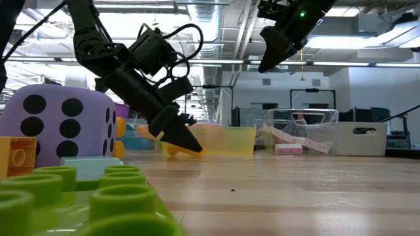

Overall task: Pick & Place Toys
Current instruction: Put the top large yellow game piece into the white transparent bin

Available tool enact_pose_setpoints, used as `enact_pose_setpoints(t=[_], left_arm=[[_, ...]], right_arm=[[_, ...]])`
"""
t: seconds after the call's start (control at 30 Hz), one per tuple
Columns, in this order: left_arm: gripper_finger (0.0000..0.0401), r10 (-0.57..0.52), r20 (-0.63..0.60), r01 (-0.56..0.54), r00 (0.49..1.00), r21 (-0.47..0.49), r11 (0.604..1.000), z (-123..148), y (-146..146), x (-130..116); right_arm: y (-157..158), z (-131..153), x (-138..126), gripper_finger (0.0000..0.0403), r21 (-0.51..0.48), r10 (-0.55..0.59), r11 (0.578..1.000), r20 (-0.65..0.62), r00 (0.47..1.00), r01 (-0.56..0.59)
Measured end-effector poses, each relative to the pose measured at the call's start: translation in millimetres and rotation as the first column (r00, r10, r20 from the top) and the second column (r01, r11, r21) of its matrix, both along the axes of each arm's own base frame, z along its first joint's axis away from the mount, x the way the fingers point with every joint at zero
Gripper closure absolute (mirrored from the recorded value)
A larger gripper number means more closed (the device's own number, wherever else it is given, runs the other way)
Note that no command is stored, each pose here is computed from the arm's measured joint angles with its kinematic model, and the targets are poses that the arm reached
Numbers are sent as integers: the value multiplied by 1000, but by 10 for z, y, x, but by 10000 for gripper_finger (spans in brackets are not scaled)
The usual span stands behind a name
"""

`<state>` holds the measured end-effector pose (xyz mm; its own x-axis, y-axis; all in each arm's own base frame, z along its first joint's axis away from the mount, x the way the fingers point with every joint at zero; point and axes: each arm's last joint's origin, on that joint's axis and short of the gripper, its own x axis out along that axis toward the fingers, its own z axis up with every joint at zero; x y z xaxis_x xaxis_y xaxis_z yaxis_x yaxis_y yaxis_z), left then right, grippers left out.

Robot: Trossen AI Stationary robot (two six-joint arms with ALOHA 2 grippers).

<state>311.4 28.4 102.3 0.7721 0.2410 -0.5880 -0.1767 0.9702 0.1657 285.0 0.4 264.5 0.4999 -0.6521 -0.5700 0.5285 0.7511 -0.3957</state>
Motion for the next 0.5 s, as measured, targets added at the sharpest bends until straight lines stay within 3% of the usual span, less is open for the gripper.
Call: enact_pose_setpoints(t=[0.13,0.37,0.5], left_arm=[[128,-6,-30,5,1000,-3,1000,-23,-17,-16],[273,11,-16,-11,1000,-24,1000,-17,-16,-12],[271,38,76,-34,996,-60,998,158,-14,12]], right_arm=[[0,0,0,289,0,0,1000,1,1000,0],[0,1,1,289,2,-4,1000,6,1000,4],[0,3,4,289,14,-18,1000,26,1000,18]])
